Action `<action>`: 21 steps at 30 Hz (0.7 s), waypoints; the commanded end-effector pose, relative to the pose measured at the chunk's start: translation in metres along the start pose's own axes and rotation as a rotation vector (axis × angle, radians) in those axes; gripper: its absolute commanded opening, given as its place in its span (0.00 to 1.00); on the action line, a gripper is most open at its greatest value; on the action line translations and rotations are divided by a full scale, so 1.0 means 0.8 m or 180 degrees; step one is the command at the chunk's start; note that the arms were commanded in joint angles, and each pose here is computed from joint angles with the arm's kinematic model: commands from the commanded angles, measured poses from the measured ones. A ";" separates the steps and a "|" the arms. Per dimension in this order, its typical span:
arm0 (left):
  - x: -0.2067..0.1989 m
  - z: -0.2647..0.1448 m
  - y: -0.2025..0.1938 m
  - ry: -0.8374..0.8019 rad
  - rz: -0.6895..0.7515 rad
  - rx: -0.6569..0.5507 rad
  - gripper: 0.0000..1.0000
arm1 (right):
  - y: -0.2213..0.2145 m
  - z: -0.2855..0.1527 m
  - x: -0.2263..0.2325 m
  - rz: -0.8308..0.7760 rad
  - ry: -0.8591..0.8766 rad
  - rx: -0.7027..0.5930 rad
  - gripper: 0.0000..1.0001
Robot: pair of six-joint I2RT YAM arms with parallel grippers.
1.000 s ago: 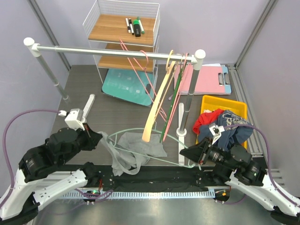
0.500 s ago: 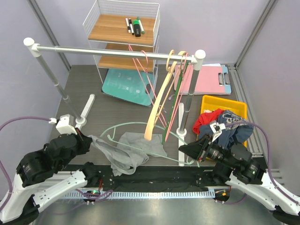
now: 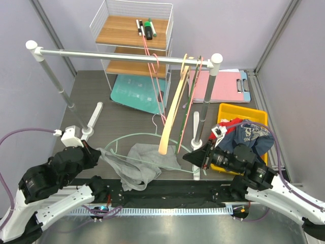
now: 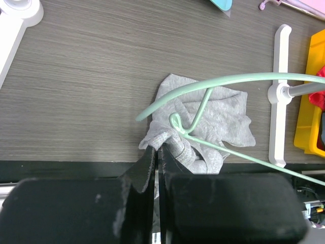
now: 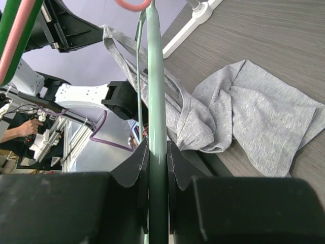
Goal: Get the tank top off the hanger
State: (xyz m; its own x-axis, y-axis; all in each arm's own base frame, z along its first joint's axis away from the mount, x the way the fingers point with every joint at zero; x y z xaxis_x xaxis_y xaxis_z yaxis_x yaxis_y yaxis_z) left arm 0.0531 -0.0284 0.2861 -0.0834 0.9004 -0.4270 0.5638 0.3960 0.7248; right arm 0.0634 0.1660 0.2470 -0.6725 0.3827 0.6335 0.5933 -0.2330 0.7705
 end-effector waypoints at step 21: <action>0.007 -0.014 0.011 -0.0080 -0.0185 -0.0185 0.00 | 0.059 0.027 0.049 -0.0464 0.0483 -0.0142 0.01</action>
State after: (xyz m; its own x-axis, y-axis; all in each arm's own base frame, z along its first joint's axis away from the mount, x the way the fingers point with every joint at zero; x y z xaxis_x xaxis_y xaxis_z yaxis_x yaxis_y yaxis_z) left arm 0.0491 -0.0238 0.2868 -0.0868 0.8859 -0.4557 0.5507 0.4239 0.7191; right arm 0.0742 0.1888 0.2765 -0.7589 0.3468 0.5512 0.5396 -0.1389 0.8304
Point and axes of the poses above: each gripper's point midway between its finger pads, its own z axis out along the fingers, its own x axis along the line the jaws close on, y = z × x, the point moved 8 cm from there along -z, back along the fingers, and after that the axes turned 5 degrees about -z, right-handed, at the moved point
